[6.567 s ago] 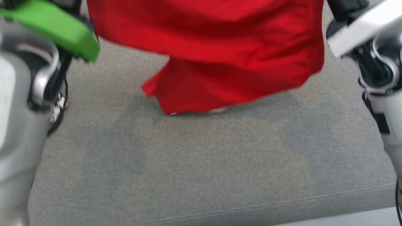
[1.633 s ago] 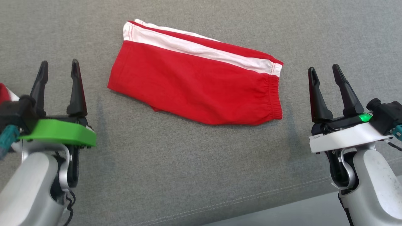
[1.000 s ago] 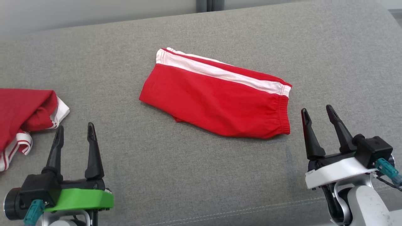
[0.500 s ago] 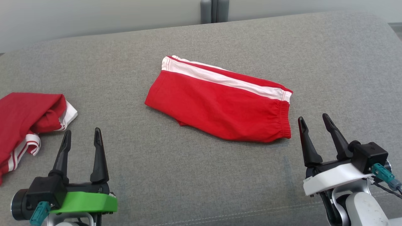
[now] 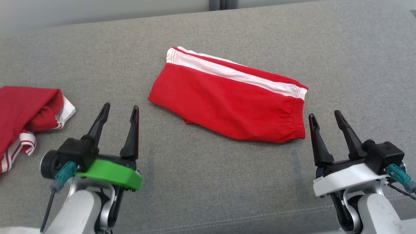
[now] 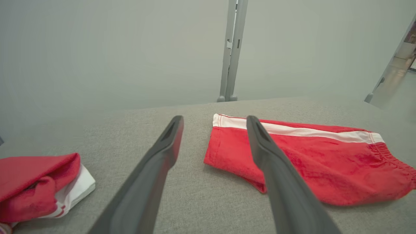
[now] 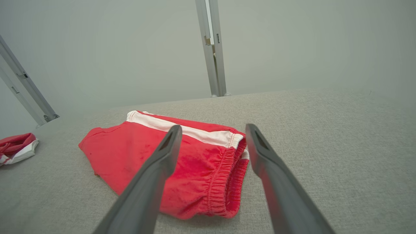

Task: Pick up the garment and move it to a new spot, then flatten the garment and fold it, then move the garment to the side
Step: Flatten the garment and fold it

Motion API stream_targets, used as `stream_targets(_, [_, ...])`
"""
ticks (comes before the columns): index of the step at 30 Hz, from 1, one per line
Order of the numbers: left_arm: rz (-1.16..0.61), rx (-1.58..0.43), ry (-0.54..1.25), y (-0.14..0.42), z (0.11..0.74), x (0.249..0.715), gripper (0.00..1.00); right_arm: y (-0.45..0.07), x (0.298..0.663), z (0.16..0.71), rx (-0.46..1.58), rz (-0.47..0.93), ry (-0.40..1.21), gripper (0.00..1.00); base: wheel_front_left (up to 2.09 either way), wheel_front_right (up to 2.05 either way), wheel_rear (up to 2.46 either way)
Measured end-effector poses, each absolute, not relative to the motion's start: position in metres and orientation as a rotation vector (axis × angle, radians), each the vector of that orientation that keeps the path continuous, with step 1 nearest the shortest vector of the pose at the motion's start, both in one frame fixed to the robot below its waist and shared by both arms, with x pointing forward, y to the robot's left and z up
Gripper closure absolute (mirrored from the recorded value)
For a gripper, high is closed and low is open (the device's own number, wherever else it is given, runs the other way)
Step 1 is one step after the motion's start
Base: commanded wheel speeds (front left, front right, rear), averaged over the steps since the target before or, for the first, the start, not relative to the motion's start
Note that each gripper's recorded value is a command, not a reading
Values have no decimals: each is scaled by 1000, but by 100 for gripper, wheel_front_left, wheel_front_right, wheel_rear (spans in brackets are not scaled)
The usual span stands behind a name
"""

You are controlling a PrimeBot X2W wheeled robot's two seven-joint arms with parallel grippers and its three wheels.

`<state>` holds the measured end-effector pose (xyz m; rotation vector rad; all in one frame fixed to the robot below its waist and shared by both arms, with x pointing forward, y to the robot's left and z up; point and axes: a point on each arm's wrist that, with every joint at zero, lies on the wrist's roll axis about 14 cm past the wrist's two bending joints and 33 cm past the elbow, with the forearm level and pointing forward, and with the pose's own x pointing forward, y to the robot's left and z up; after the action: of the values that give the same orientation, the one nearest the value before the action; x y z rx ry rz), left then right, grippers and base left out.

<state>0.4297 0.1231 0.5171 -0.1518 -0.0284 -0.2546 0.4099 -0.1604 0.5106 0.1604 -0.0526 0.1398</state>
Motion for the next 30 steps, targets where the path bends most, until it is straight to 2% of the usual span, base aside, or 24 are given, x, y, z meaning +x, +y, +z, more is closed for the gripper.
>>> stream_targets(5, [-389, -162, 93, 88, 495, 462, 0, -159, 420, 504, 163, 142, -41, 0, 0, 0, 0])
stream_targets(11, [-459, -181, 268, 66, 449, 494, 0, -163, 426, 492, 170, 125, -20, 0, 0, 0, 0])
stream_targets(22, [-404, -212, 490, 67, 379, 534, 0, -183, 427, 467, 172, 57, 29, 0, 0, 0, 0])
stream_targets(29, [-389, -257, 592, 62, 361, 530, 0, -187, 427, 464, 176, 41, 33, 0, 0, 0, 0])
stream_targets(30, [-390, -274, 607, 59, 360, 528, 30, -187, 427, 465, 177, 41, 30, 0, 0, 0, 0])
